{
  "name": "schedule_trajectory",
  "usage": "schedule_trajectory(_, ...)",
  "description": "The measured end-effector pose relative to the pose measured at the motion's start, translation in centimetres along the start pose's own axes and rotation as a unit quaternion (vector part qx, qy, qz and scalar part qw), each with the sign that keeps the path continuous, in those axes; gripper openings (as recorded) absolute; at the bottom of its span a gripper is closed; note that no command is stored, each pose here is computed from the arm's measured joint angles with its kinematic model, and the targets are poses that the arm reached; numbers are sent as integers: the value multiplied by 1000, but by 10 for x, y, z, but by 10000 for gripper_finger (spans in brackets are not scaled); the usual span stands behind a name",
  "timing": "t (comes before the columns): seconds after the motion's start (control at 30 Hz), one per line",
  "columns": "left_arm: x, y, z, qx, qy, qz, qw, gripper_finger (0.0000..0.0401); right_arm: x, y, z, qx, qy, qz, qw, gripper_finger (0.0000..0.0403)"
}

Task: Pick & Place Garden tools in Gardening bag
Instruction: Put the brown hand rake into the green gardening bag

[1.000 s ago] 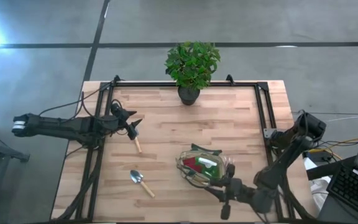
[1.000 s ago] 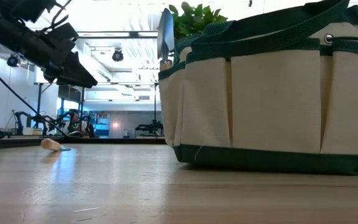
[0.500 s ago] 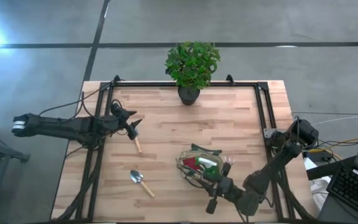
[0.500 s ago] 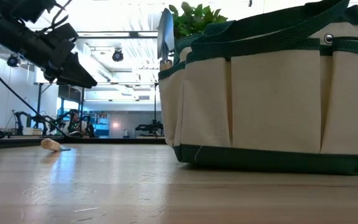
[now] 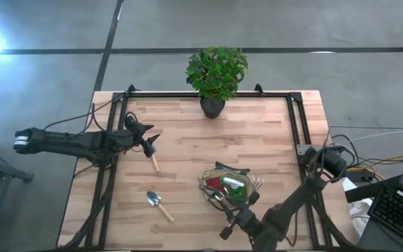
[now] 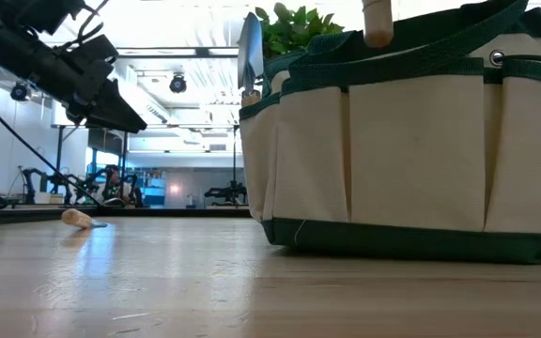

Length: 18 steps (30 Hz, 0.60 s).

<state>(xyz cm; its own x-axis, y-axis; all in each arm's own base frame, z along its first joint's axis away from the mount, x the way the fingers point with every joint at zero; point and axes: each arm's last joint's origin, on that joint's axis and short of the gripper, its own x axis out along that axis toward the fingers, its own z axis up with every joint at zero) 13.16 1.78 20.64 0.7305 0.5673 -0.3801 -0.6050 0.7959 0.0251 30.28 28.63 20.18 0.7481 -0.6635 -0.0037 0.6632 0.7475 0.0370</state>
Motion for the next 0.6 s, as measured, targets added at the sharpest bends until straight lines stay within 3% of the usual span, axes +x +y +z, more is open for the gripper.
schedule_trajectory(0.6,0,0,0,-4,1,0,1000,232,4,-10,-17,20,-3,-15,1000,57)
